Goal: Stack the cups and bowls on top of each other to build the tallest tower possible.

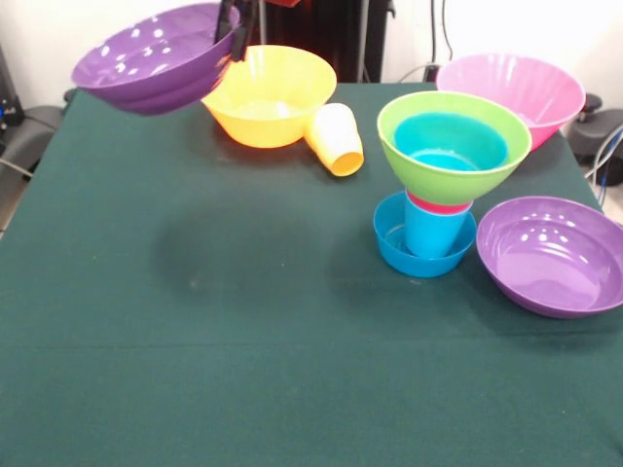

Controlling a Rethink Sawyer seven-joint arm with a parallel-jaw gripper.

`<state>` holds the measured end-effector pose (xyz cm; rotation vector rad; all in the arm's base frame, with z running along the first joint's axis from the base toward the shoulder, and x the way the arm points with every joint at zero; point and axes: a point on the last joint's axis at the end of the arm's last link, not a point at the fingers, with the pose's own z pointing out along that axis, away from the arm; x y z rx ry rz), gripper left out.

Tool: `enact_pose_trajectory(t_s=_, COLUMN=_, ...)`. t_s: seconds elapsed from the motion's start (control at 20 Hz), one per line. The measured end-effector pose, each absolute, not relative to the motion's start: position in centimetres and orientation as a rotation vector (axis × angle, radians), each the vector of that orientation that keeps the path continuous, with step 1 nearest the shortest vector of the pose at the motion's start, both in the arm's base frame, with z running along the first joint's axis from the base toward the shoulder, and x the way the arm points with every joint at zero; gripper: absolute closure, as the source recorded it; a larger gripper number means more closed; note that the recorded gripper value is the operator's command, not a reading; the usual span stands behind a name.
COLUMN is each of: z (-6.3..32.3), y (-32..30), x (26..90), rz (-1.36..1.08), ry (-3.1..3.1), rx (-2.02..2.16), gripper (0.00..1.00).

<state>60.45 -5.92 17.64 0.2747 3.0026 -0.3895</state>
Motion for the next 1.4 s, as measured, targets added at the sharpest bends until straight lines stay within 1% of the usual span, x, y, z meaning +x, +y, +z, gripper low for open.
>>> enact_pose_trajectory(t_s=0.45, z=21.4, y=-1.0, x=62.9, rz=-0.382, ry=3.021, rx=0.275, gripper=1.00)
enact_pose_trajectory(t_s=1.1, z=24.5, y=4.4, x=65.1, rz=-0.346, ry=2.972, rx=0.410, gripper=1.00)
enact_pose_trajectory(t_s=1.4, z=25.0, y=6.4, x=65.7, rz=-0.328, ry=2.935, rx=0.503, gripper=1.00)
